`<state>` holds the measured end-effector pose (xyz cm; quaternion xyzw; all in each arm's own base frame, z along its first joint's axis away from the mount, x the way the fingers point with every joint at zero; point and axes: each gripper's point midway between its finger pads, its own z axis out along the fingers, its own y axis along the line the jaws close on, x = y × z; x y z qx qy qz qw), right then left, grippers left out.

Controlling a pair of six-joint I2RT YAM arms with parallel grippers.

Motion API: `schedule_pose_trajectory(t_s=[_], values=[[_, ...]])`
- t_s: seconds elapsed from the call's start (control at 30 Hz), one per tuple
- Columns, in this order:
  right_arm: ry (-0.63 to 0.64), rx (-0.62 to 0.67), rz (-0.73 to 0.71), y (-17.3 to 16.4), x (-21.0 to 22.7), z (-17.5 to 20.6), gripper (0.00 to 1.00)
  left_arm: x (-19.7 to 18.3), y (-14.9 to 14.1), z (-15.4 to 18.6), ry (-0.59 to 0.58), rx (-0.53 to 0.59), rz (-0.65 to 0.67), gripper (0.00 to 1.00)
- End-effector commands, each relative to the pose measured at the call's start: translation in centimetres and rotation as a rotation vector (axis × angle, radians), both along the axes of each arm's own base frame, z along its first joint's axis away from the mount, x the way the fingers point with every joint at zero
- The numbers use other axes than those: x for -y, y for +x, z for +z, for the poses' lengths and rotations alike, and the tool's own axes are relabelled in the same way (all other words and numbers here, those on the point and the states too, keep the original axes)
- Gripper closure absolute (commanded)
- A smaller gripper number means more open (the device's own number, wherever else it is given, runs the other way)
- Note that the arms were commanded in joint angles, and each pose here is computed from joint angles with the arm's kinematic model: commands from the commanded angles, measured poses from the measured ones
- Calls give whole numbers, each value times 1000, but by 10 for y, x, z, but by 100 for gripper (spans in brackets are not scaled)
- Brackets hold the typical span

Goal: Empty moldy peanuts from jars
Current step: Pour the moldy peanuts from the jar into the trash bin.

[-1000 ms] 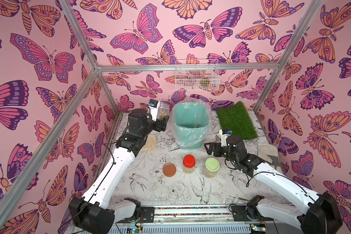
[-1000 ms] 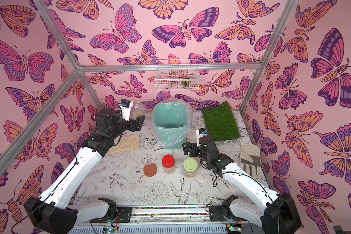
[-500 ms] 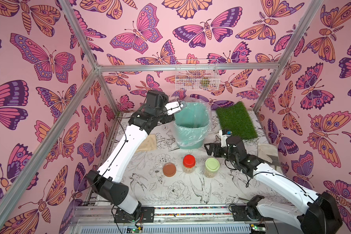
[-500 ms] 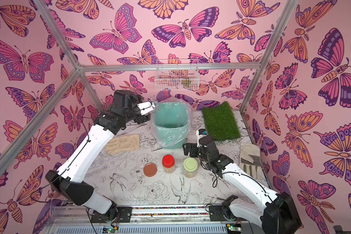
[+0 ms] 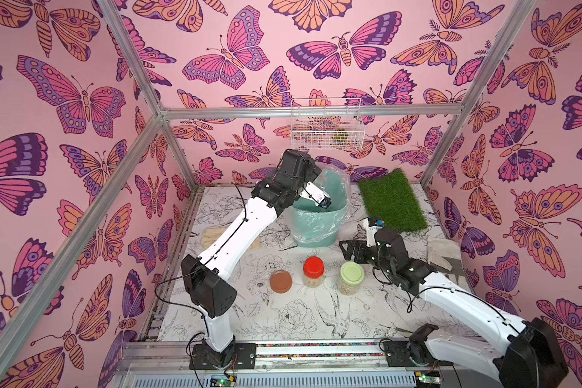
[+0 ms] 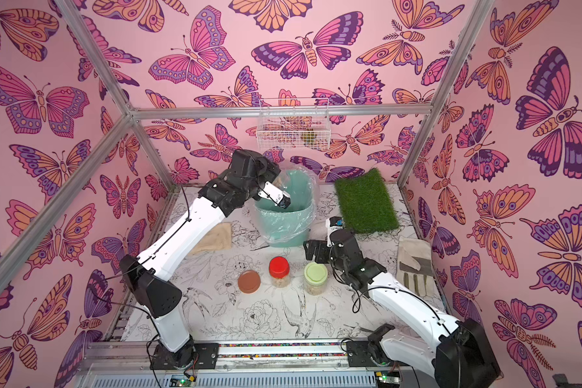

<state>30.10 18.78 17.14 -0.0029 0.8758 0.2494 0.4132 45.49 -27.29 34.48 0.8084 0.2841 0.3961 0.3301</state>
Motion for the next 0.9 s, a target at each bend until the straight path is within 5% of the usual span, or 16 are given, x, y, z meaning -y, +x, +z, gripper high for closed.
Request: schedule_pose_trajectory(t_s=[0.0, 0.33, 0.47, 0.6, 0.67, 0.87], values=[[-6, 44, -9, 2, 2, 9, 1, 3, -1, 23, 62, 123, -98, 100], [7, 40, -12, 5, -1, 6, 1, 11, 3, 57, 56, 233, -137, 100], [3, 36, -10, 4, -1, 4, 1, 12, 10, 107, -120, 338, -71, 100], [0, 40, -12, 5, 0, 3, 1, -3, -2, 19, 46, 138, -108, 100], [-1, 43, -9, 5, -1, 5, 1, -12, 2, 5, 60, 110, -67, 100], [-10, 47, -17, 6, 2, 6, 1, 4, 12, 120, -195, 348, -71, 100]])
